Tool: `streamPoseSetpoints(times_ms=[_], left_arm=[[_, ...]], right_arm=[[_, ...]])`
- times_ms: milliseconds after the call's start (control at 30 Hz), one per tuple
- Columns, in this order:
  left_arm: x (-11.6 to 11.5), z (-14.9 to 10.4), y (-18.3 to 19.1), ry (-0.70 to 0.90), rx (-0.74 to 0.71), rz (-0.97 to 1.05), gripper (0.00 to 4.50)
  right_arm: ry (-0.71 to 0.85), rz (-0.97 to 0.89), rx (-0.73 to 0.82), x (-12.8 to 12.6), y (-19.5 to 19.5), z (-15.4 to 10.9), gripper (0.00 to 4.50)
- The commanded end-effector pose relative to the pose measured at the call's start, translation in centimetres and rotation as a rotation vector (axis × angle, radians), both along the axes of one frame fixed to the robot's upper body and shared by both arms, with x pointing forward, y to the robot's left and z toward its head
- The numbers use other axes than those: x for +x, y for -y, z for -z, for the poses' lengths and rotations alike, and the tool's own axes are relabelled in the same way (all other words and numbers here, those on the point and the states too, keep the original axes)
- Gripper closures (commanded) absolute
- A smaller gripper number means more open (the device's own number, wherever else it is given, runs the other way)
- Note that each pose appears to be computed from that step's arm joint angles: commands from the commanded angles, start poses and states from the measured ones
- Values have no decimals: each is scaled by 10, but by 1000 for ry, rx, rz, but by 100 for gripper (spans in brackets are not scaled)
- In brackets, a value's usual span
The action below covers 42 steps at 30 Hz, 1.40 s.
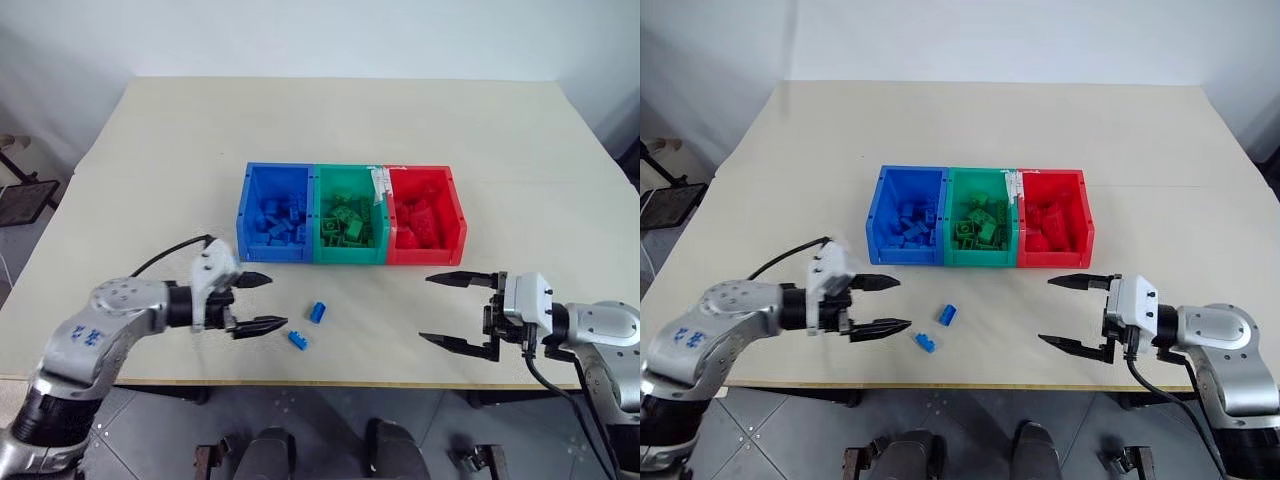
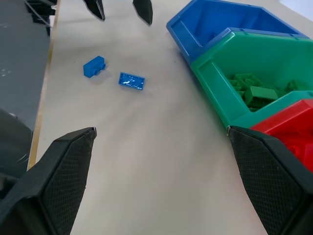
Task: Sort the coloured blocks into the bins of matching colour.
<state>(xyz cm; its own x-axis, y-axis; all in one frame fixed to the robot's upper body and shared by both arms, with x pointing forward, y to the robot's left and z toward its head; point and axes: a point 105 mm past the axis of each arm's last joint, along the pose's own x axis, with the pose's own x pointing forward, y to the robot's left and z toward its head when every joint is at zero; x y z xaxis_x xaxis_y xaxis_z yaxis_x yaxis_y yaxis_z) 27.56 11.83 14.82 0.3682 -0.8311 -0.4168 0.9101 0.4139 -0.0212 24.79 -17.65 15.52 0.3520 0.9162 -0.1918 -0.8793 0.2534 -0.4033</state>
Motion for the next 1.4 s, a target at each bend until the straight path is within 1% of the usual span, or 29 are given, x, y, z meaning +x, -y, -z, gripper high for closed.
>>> streamPoseSetpoints(times_ms=[33, 200, 267, 400, 500, 767, 800, 867, 900, 967, 1033, 1067, 1100, 1133, 1200, 1267, 1300, 1400], left_arm=[[-1, 9, 15, -74, 123, -40, 0], [9, 24, 41, -147, 221, -114, 0], [13, 31, 49, -150, 251, -129, 0], [10, 36, 53, -160, 305, -109, 0], [8, 40, 50, -148, 340, -91, 63], [8, 40, 42, -141, 350, -85, 305], [9, 39, 41, -134, 346, -85, 331], [12, 30, 45, -119, 276, -71, 394], [14, 25, 46, -107, 243, -73, 413], [16, 9, 51, -54, 143, -36, 414], [24, -11, 47, 77, 47, -29, 414], [28, -17, 43, 130, 24, -34, 414], [36, -32, 34, 196, -35, -85, 414], [42, -42, 27, 235, -77, -121, 414], [61, -68, 10, 358, -156, -263, 414], [73, -79, 2, 428, -171, -346, 414], [77, -80, 0, 447, -168, -369, 414], [92, -81, -4, 456, -173, -450, 414]], right_arm=[[47, -11, 23, -6, -7, -15, 3], [49, -24, 37, -10, -18, -17, 3], [51, -25, 39, -11, -21, -17, 3], [57, -20, 41, -13, -22, -19, 3], [60, -13, 43, -13, -22, -20, 0], [46, 2, 32, -14, -16, -16, 0], [44, 5, 30, -14, -15, -15, 0], [41, 18, 28, -14, -13, -14, 0], [42, 26, 29, -13, -12, -14, 0], [49, 50, 44, -12, -9, -17, 0], [59, 100, 99, -9, -7, -25, 0], [61, 121, 122, -8, -6, -28, 0], [66, 164, 174, -7, -5, -33, 0], [67, 193, 207, -6, -3, -36, 0], [73, 257, 277, -3, 0, -43, 0], [82, 302, 320, 1, 4, -48, 0], [86, 318, 334, 2, 5, -50, 0], [98, 344, 347, 6, 6, -52, 0]])
